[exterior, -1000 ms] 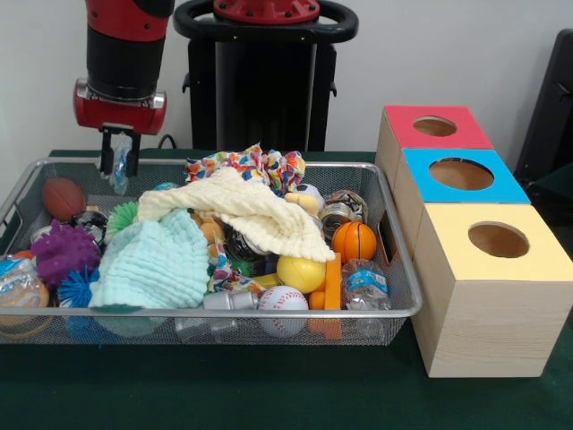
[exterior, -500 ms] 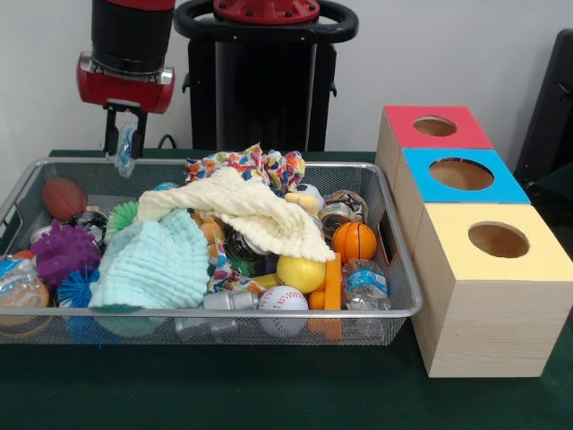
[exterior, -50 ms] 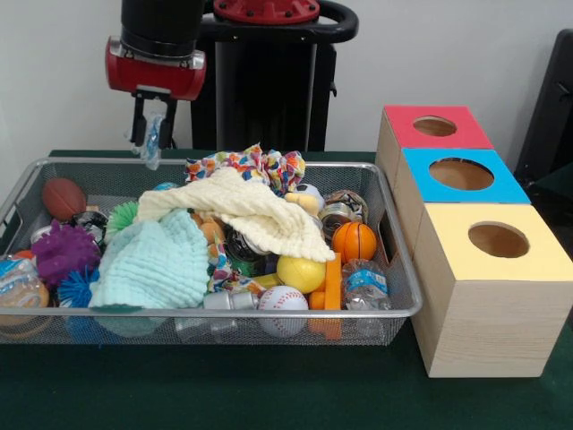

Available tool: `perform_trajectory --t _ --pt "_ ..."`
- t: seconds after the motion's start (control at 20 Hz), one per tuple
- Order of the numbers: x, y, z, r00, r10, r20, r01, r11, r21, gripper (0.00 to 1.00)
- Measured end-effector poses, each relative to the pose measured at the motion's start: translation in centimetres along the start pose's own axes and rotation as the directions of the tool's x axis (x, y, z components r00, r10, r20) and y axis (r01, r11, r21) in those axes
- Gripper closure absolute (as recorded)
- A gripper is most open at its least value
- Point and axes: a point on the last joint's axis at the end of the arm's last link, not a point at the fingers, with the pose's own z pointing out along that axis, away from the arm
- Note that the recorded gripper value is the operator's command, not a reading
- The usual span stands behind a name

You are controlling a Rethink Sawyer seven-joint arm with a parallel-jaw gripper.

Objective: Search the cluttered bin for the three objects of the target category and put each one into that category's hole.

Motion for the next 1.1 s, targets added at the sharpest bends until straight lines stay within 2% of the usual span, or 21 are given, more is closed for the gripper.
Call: perform_trajectory --t 0.7,1.1 --pt "-2.5 5.9 -2.5 0.9985 -0.047 0.029 0.048 0.9988 -0.011 1.00" --pt "-2.9 8.5 -3.6 0.9981 -0.053 0.029 0.054 0.9985 -0.008 1.00"
